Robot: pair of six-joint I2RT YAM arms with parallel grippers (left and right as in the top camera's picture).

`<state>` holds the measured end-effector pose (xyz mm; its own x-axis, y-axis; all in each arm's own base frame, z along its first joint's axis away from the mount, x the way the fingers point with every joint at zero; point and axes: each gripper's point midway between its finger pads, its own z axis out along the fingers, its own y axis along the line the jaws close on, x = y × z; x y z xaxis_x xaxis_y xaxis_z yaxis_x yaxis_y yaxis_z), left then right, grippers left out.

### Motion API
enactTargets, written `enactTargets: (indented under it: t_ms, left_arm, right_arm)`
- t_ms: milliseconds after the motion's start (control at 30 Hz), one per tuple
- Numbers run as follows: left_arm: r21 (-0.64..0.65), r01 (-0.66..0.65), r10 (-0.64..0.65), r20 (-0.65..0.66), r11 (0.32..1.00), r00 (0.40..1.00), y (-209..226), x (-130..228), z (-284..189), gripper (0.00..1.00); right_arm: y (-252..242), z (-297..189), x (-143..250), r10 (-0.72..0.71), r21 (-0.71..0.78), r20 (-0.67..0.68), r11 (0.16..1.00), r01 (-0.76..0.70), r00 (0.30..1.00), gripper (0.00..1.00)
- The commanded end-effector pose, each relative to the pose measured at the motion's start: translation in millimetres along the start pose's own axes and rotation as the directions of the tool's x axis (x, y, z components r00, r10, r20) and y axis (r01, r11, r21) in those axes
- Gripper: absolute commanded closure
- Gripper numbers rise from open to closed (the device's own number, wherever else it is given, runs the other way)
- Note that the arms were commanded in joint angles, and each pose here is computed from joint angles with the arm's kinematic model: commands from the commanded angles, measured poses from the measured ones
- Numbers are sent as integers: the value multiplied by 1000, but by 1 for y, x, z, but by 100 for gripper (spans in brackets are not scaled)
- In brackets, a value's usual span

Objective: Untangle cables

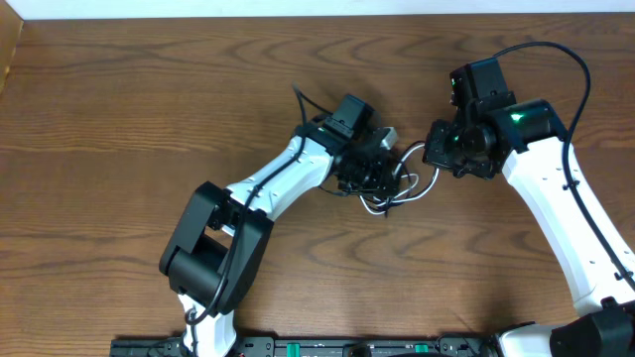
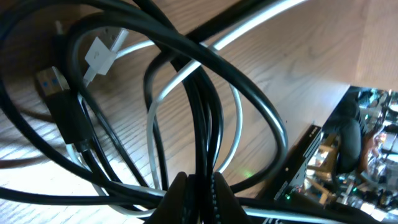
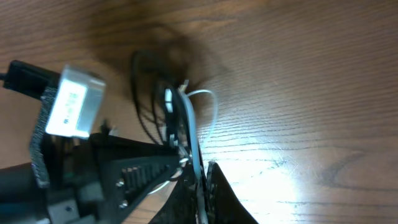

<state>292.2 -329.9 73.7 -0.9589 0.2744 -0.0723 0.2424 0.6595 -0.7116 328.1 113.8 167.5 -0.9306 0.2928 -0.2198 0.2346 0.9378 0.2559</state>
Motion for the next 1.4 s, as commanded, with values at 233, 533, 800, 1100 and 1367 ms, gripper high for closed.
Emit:
enactTargets:
  t_ms: [233, 533, 800, 1100, 1367]
  left_arm:
    - [110, -48, 34, 124, 993, 992, -45, -13, -69, 93]
    - [248, -64, 27, 152, 967, 988, -65, -12, -111, 92]
    - [212, 6, -40, 155, 977, 987, -56, -15, -110, 93]
    - [202, 43, -74, 151, 979, 986, -53, -15, -109, 92]
    - [194, 53, -82, 146, 980, 986, -52, -14, -108, 92]
  right_arm:
    - [-5, -1, -6, -49, 28, 34, 998, 48, 998, 91]
    - [40, -5, -5, -203, -197, 40, 958, 207, 978, 59]
    - [69, -13, -2, -236, -352, 47, 906, 237, 971, 58]
    - [72, -10, -3, -197, -360, 33, 912, 196, 980, 58]
    - [93, -1, 6, -252, -385, 35, 890, 245, 967, 62]
